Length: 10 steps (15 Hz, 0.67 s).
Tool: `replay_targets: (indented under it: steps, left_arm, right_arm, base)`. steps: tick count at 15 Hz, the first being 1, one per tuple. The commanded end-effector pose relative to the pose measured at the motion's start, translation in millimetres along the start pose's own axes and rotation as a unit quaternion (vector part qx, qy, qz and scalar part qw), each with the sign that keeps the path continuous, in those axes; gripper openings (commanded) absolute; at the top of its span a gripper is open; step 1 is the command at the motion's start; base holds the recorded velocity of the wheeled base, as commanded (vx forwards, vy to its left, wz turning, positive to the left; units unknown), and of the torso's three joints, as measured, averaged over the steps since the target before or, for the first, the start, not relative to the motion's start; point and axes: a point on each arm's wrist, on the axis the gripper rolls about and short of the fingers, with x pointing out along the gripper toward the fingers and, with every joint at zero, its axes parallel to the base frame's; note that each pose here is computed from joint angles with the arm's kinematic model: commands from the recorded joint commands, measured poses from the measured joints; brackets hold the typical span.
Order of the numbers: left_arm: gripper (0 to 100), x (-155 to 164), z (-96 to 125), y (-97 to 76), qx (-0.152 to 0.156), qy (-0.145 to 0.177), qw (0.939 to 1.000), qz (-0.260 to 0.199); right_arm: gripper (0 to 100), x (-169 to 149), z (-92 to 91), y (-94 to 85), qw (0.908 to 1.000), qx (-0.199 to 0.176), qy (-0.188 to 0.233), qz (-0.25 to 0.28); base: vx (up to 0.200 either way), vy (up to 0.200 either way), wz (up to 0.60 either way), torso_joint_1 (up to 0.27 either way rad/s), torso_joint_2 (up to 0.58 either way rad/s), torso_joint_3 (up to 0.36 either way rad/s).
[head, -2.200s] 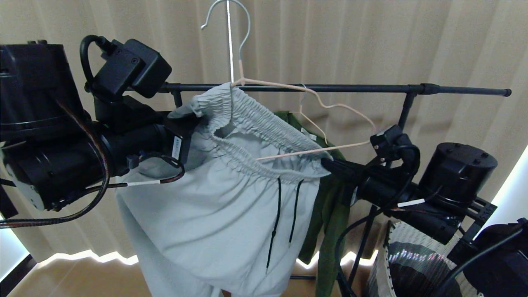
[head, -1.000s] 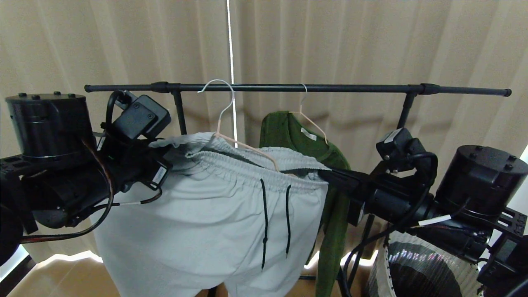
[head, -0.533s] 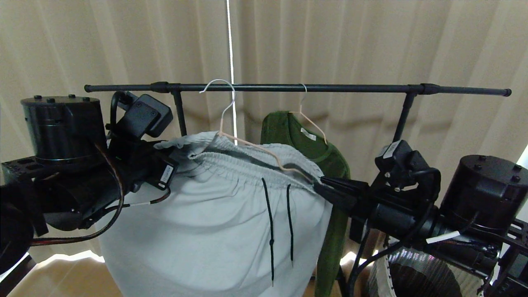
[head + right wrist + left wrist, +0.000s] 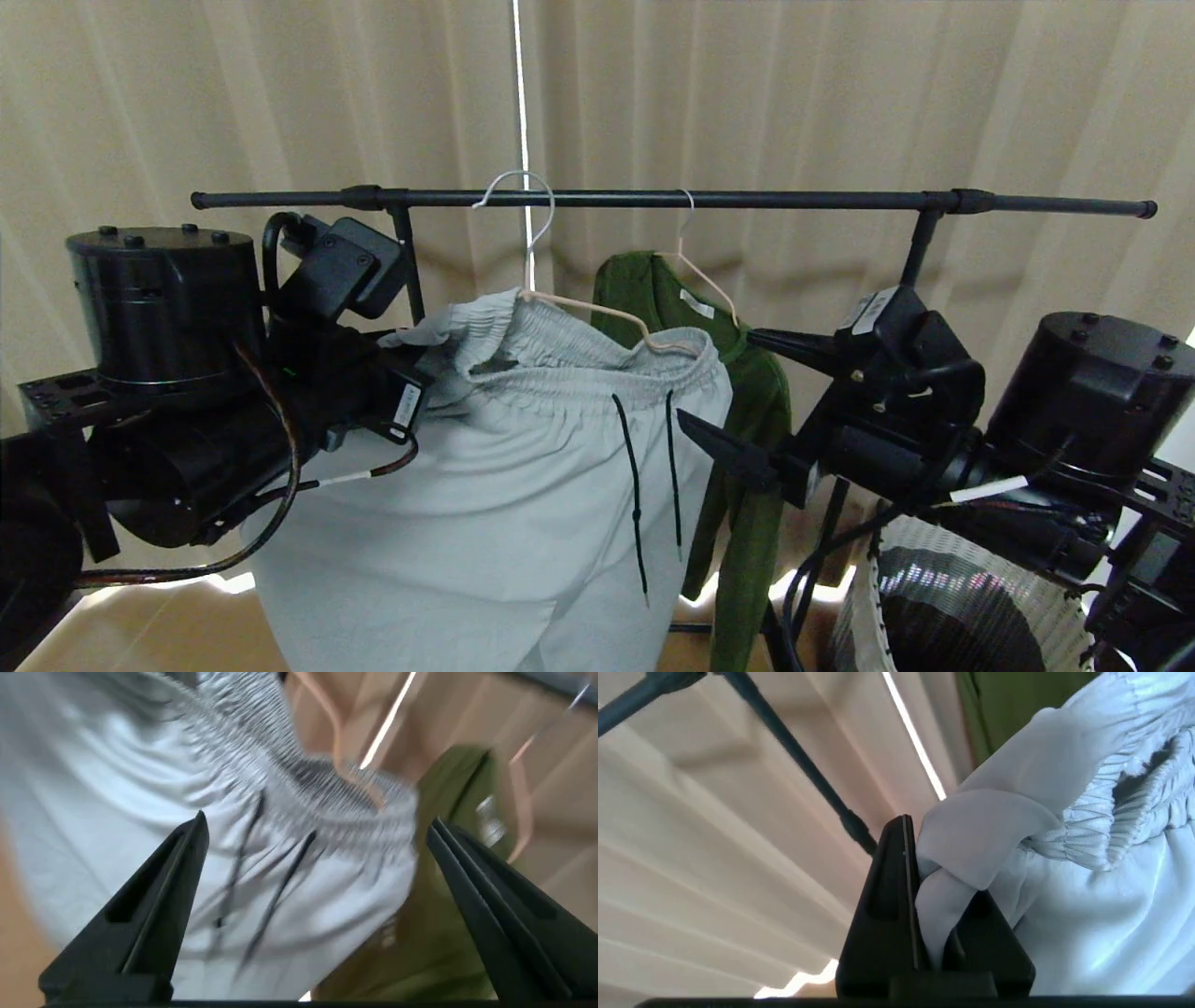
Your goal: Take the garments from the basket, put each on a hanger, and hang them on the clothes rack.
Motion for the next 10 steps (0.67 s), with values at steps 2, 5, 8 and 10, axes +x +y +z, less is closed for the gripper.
replay_targets:
  steps: [2,5,8,10]
  left_arm:
    - [0,-8.0,-0.9,-4.6,-0.001,-0.022,0.9997,-0.007]
    - [0,-14.0,-0.3,-4.9,-0.002,-0.048,0.9986,-0.019]
    - [0,-22.2,-2.6,-3.7,0.008,-0.058,0.9976,-0.036]
    - [0,-23.3,-3.8,-3.3,0.012,-0.057,0.9976,-0.037]
  right_arm:
    - [100,30.2,1.0,-8.4,0.9996,-0.024,-0.008,-0.009]
    - [100,45.5,8.7,-13.3,0.9995,-0.028,0.0,-0.015]
    - [100,58.4,15.5,-19.6,0.9989,-0.03,-0.009,-0.035]
    - [100,59.9,17.5,-20.4,0.9989,-0.03,-0.01,-0.035]
  base:
    - [0.0,0.0,0.0,0.0,0.0,0.0]
    - [0.0,0.0,0.0,0.0,0.0,0.0]
    - [0.0,0.0,0.0,0.0,0.0,0.0]
    - [0.0,0.0,0.0,0.0,0.0,0.0]
